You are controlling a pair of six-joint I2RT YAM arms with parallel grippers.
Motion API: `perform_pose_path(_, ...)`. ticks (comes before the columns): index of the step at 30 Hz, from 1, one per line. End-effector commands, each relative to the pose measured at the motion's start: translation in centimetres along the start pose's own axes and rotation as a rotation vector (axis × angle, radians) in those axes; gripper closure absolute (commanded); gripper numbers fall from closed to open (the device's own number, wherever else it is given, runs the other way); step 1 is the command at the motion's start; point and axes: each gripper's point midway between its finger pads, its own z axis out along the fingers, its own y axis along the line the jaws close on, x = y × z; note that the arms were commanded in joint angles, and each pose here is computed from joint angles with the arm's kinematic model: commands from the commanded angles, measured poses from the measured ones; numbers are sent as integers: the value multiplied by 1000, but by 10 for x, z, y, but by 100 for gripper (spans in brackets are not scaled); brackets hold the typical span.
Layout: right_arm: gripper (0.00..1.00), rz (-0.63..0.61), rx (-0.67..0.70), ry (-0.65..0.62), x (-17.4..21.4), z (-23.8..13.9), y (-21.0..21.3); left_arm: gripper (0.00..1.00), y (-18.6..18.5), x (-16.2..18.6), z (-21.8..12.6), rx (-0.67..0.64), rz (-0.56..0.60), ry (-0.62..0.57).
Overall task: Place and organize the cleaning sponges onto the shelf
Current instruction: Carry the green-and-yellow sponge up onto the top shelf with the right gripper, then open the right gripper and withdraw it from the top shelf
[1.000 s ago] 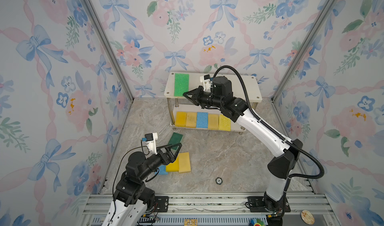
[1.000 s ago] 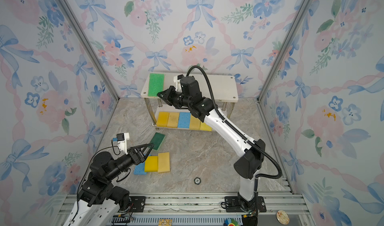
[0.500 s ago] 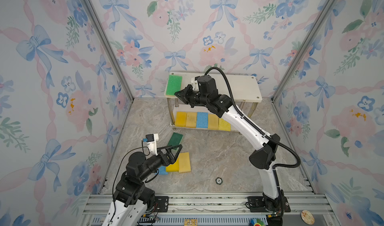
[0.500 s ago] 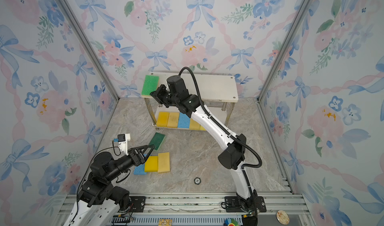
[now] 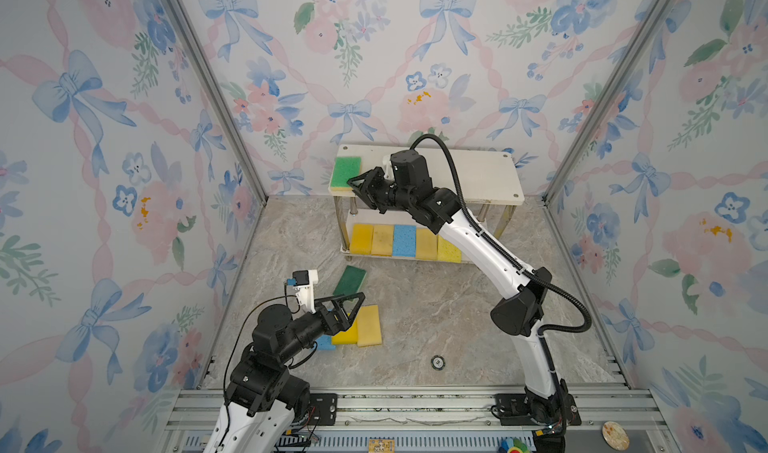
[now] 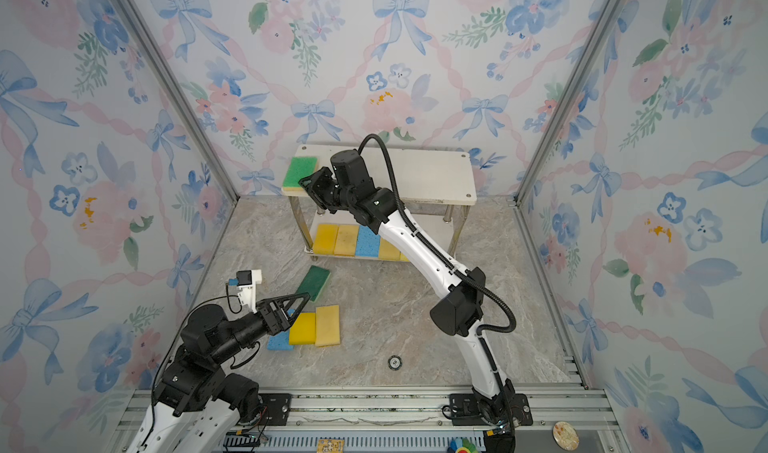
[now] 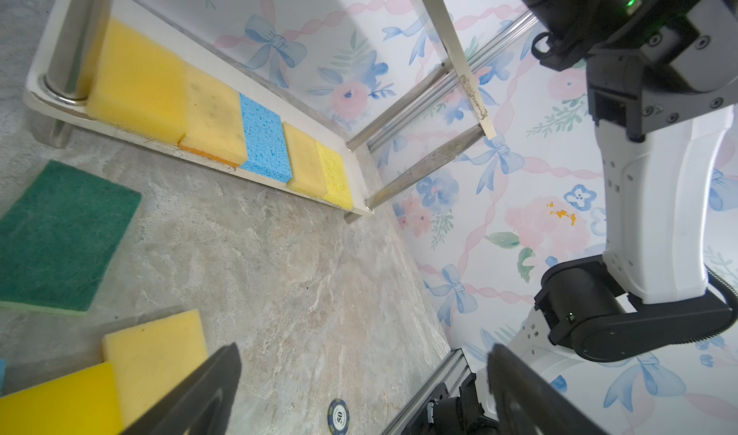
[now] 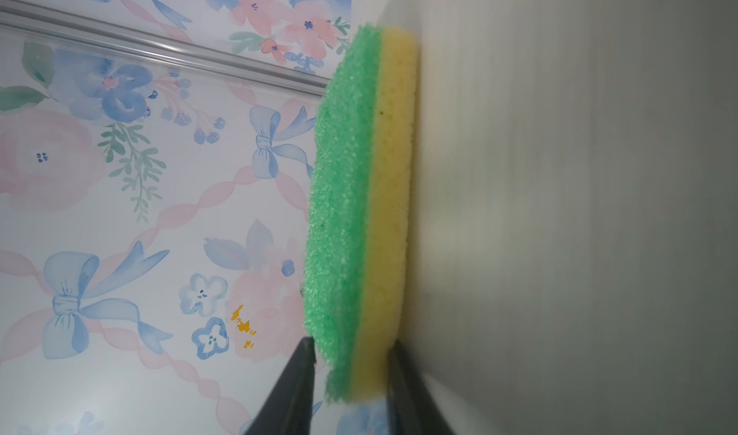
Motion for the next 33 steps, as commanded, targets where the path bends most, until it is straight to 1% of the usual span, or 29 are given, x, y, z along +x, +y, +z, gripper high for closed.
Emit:
perform_pose_path(1, 53, -11, 39, -9, 0, 3, -10, 2, -9, -4, -6, 19, 32, -8)
perform_pose_path(6, 45, -14, 43, -9, 4, 0, -10, 2, -10, -5, -6, 21, 33, -9)
perform_pose_path(11, 31, -37, 49, -6, 15, -10, -5, 2, -11, -7, -6, 19, 32, -14)
perform_pose_path(16, 21, -56, 88, -28, 23, -28, -5, 2, -15, -10, -7, 25, 34, -19)
perform_pose_path(17, 15, -63, 98, -28, 25, -32, -4, 2, -16, -10, -7, 26, 32, -18)
perform_pose_path(18, 1, -74, 107, -29, 28, -36, -3, 2, -16, -11, -7, 28, 32, -17)
perform_pose_path(19, 3, -89, 115, -29, 31, -40, -1, 2, -17, -11, -8, 29, 30, -19)
perform_pose_path(22, 3, -127, 140, -28, 36, -53, 2, 2, -20, -13, -9, 36, 11, -26)
perform_pose_path(25, 3, -209, 163, -43, 46, -76, 10, 2, -23, -12, -10, 47, -8, -19)
perform_pose_path(29, 3, -313, 165, -52, 68, -125, 17, 2, -17, 0, -8, 49, -54, 23)
perform_pose_path(30, 3, -334, 181, -42, 74, -136, 8, 2, -15, 3, -8, 51, -60, 34)
perform_pose_path(31, 3, -349, 176, -47, 76, -157, 8, 2, -13, 7, -6, 53, -66, 46)
perform_pose_path(33, 3, -365, 196, -47, 79, -187, -12, 2, -6, 16, -3, 43, -83, 81)
